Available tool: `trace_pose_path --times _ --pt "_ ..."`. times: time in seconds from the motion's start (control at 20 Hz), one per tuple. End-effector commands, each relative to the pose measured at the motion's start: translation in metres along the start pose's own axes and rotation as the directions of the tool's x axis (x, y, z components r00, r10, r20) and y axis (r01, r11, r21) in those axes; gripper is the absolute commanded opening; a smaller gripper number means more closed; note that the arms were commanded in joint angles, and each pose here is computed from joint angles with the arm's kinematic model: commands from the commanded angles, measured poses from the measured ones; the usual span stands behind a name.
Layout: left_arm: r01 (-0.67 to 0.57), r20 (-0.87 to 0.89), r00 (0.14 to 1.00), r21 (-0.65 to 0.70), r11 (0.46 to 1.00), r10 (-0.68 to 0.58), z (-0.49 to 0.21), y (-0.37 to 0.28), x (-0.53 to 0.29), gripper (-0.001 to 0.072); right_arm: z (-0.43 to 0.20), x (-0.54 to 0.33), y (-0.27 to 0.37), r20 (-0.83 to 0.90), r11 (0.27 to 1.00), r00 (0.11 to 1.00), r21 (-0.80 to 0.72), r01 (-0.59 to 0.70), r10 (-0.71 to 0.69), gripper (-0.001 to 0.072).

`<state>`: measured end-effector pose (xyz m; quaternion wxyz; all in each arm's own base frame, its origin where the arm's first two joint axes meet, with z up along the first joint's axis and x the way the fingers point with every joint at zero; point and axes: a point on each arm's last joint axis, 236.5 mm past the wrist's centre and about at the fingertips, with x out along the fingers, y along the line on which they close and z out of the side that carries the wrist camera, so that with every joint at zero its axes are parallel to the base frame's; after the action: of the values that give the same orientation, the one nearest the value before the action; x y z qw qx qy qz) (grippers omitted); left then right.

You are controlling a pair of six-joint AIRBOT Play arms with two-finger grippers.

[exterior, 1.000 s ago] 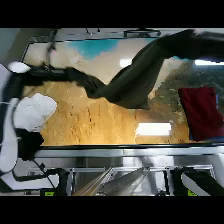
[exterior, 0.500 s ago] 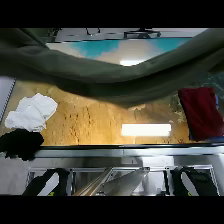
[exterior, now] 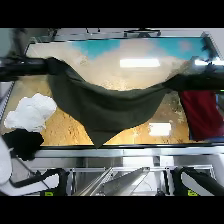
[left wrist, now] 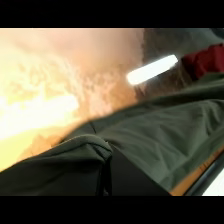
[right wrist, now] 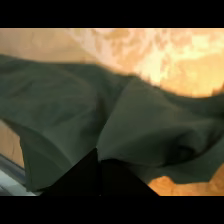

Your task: Fold the shirts.

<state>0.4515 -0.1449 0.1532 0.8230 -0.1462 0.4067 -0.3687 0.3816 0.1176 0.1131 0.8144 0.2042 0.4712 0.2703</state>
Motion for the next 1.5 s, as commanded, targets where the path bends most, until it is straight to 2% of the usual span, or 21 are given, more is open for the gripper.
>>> trace_pose_path --times 0.0,0.15,0.25,0.3,0.35,0.4,0.45,0.5,0.65,0.7,0.75,0.85,1.05,1.35,1.45 --pt "0.035 -0.216 0.973 -0.197 0.980 -0.079 -0.074 0.077 0.105 0.0018 -0.060 0.091 -0.082 -0.191 0.982 0.981 0.179 0.057 -0.022 0.0020" --pt "0.045 -0.277 0.952 -0.303 0.952 -0.133 -0.087 0.121 0.133 -0.0001 -0.062 0.129 -0.119 -0.182 0.968 0.983 0.239 0.076 -0.032 0.0020" --pt "0.038 -0.258 0.958 -0.328 0.944 -0.128 -0.073 0.135 0.128 -0.0001 -0.048 0.136 -0.129 -0.137 0.971 0.989 0.225 0.084 -0.053 0.0026" --pt "0.037 -0.241 0.963 -0.323 0.946 -0.120 -0.063 0.138 0.120 0.0001 -0.038 0.135 -0.130 -0.114 0.975 0.991 0.205 0.086 -0.063 0.0113" --pt "0.045 -0.231 0.965 -0.311 0.949 -0.121 -0.052 0.136 0.109 0.0033 -0.024 0.130 -0.129 -0.087 0.978 0.994 0.192 0.083 -0.067 0.0365" --pt "0.043 -0.220 0.968 -0.315 0.948 -0.117 -0.041 0.134 0.098 0.0312 -0.013 0.123 -0.125 -0.076 0.983 0.995 0.173 0.069 -0.057 0.0532" --pt "0.046 -0.220 0.968 -0.326 0.944 -0.123 -0.033 0.127 0.086 0.0564 -0.005 0.116 -0.117 -0.080 0.987 0.996 0.156 0.045 -0.033 0.0535" --pt "0.054 -0.235 0.962 -0.332 0.942 -0.138 -0.030 0.118 0.073 0.0720 0.002 0.105 -0.109 -0.089 0.990 0.996 0.141 0.018 -0.006 0.0535" --pt "0.082 -0.334 0.920 -0.348 0.934 -0.206 -0.044 0.080 0.048 0.0694 0.017 0.068 -0.107 -0.086 0.994 0.996 0.109 0.003 0.006 0.0535" --pt "0.092 -0.367 0.901 -0.356 0.930 -0.230 -0.053 0.066 0.044 0.0587 0.019 0.055 -0.119 -0.080 0.995 0.996 0.094 0.039 -0.032 0.0535" --pt "0.100 -0.401 0.880 -0.369 0.924 -0.256 -0.066 0.051 0.042 0.0521 0.019 0.044 -0.131 -0.075 0.994 0.995 0.078 0.070 -0.064 0.0535" --pt "0.087 -0.463 0.839 -0.405 0.910 -0.286 -0.102 0.026 0.041 0.0522 0.010 0.031 -0.159 -0.099 0.988 0.988 0.090 0.129 -0.120 0.0535" --pt "-0.114 -0.640 0.743 -0.405 0.907 -0.193 -0.212 0.011 0.020 0.0523 -0.010 0.024 -0.193 -0.158 0.979 0.977 0.121 0.162 -0.142 0.0535" --pt "-0.265 -0.607 0.785 -0.506 0.821 -0.121 -0.327 -0.006 0.022 0.0525 -0.016 0.029 -0.200 -0.175 0.978 0.976 0.140 0.157 -0.132 0.0535" --pt "-0.287 -0.593 0.799 -0.518 0.806 -0.097 -0.353 -0.009 0.034 0.0524 -0.016 0.029 -0.200 -0.176 0.977 0.976 0.140 0.158 -0.132 0.0535"
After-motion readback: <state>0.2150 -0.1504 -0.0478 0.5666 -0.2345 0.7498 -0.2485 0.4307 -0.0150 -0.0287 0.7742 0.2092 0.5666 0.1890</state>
